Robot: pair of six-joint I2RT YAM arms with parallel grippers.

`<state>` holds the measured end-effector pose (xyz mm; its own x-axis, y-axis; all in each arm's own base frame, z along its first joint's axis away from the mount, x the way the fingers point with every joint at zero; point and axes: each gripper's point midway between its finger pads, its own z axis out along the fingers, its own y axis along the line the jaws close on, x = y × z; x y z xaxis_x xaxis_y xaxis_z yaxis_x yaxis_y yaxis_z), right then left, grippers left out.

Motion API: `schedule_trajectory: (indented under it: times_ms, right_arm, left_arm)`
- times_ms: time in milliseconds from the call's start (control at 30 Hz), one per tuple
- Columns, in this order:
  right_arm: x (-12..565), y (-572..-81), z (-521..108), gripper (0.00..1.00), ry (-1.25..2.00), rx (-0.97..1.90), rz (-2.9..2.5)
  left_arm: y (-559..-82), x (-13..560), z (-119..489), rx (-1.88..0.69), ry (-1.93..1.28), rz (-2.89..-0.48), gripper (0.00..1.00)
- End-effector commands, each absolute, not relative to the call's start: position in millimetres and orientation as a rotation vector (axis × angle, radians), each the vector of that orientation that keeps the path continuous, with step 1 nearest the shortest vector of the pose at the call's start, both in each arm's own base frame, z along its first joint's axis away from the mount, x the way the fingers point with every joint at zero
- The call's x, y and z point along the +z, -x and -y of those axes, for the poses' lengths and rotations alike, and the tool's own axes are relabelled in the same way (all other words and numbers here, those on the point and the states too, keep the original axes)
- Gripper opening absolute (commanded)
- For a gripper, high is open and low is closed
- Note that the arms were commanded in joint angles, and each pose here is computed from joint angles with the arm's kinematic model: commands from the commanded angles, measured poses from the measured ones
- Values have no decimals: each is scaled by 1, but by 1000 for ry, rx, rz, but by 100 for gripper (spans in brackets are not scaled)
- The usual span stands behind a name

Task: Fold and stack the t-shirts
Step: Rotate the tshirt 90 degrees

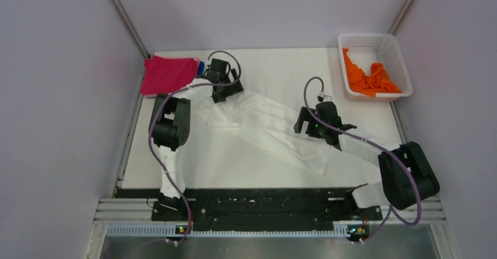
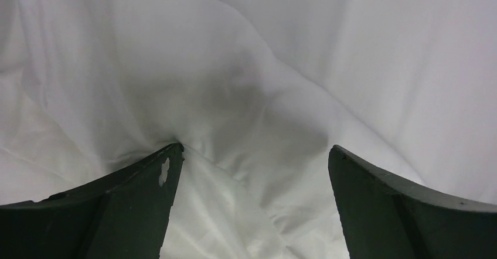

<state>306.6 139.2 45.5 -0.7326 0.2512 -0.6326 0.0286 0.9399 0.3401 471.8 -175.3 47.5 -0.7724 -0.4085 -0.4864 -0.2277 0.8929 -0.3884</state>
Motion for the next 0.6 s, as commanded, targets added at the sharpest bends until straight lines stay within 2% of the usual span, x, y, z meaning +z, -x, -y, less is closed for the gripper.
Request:
schedule_trajectory:
  times_ms: [0,67,200,400,567]
  right_arm:
    - [51,-325,-147,99,-151,360,-2341]
    - [43,-315,-158,99,-129,387,-2381]
    - [28,-265,-197,99,15,487,-2503]
    - [31,-180,-270,99,268,725,-2586]
    - [57,-160,-312,99,455,823,-2510]
  left_arm:
    - [-533,60,209,-538,288,-2453,99]
    - [-563,65,232,-654,259,-2411,99]
    - [-606,67,274,-920,304,-2296,99]
    - [-633,84,333,-1394,385,-2020,99]
    - [-647,86,352,-1345,391,-1954,99]
